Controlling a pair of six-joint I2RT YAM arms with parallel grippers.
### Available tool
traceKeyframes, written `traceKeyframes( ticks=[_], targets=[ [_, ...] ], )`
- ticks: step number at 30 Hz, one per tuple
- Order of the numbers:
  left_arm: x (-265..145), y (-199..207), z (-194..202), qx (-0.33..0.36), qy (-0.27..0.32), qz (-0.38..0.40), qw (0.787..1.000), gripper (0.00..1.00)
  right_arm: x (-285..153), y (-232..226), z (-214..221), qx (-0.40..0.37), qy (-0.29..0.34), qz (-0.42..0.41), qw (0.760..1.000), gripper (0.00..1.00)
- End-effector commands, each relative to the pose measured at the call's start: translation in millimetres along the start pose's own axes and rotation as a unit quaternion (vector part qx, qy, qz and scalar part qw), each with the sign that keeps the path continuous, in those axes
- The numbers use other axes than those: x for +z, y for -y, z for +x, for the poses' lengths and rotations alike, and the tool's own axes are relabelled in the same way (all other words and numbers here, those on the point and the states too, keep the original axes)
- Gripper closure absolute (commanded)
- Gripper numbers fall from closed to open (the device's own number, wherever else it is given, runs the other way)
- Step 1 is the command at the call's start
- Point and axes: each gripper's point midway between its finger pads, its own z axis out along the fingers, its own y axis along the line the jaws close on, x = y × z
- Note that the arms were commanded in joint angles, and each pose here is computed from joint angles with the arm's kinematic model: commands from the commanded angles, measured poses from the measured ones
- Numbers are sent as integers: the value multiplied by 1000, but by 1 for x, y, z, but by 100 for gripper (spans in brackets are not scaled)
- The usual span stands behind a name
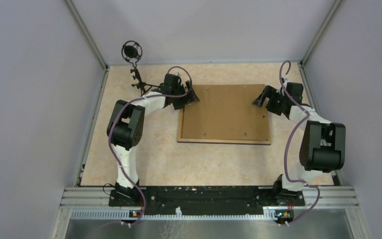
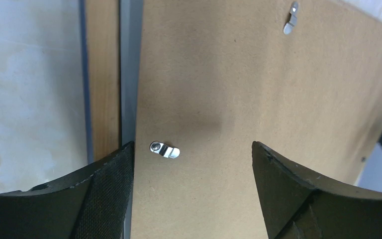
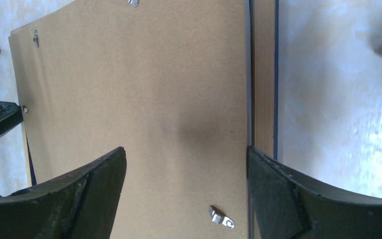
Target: Put the photo into the frame
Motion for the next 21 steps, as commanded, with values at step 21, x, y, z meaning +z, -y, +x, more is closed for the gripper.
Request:
traceKeyframes(
  ticks=[21],
  targets=[
    [-83,-16,27,50,6,-61,997,2,-3,10,2,-73,-32,56,995,4]
  ],
)
